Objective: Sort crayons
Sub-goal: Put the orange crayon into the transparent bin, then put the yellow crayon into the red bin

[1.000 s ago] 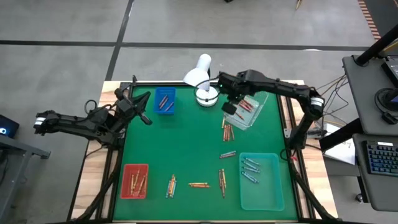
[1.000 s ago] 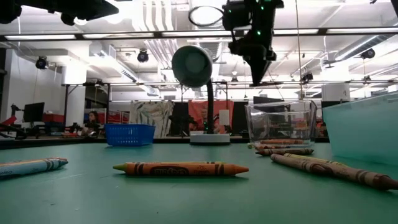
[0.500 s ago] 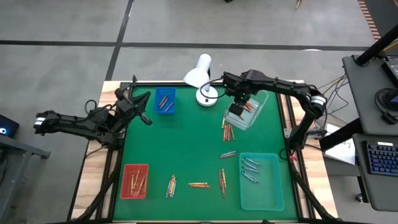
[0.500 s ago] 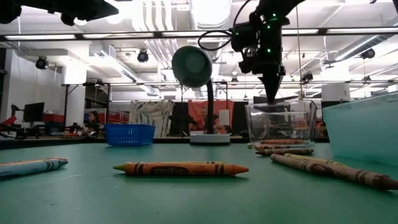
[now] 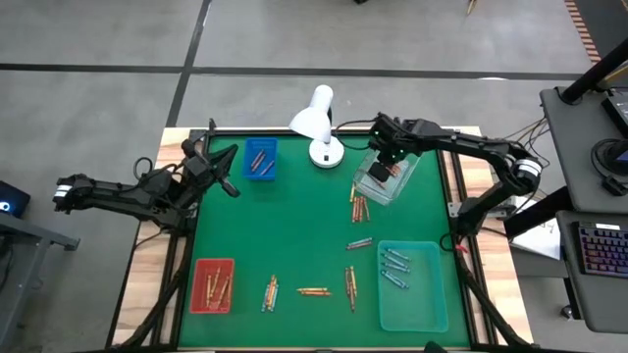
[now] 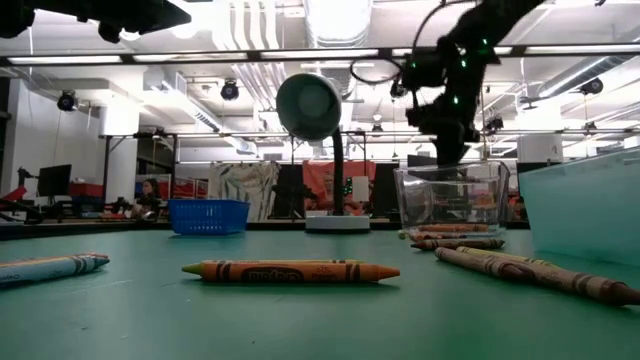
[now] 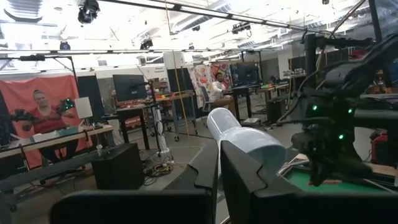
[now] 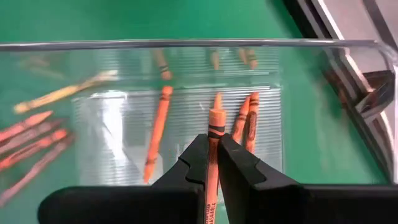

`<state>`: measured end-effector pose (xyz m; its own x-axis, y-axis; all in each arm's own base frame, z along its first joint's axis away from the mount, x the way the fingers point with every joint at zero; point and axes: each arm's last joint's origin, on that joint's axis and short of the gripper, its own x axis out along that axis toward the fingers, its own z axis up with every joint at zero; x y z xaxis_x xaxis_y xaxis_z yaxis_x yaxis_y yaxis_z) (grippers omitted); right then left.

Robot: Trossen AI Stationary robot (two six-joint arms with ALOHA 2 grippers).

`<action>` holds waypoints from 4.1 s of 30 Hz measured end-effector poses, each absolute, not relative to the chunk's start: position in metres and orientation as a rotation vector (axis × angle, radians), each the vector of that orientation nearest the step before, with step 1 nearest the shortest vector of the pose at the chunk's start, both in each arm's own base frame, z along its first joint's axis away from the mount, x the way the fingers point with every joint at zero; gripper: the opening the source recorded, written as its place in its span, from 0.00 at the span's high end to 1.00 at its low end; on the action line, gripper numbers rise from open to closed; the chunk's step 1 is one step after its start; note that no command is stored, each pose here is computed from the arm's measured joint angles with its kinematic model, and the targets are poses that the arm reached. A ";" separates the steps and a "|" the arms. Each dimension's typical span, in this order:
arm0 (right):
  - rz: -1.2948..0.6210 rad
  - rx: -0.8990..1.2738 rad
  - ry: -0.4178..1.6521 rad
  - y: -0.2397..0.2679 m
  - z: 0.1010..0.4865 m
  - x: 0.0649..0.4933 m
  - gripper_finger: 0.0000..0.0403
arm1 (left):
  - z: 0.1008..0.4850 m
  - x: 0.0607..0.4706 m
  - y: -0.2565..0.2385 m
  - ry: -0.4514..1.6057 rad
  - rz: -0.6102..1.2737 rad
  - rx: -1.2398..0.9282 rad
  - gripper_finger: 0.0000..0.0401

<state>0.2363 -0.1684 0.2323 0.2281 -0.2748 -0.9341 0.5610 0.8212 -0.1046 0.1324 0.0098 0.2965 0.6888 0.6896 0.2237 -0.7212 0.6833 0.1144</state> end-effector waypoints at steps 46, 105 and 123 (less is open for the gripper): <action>-0.603 0.381 1.097 -0.176 0.216 0.233 0.68 | 0.292 0.140 0.009 -0.144 0.788 0.192 1.00; -0.207 0.125 0.757 0.034 0.300 0.234 0.83 | 0.183 0.373 -0.025 0.289 0.443 0.018 1.00; -0.247 0.087 0.664 0.032 0.292 0.236 0.83 | 0.103 0.403 0.003 0.199 0.513 -0.021 0.82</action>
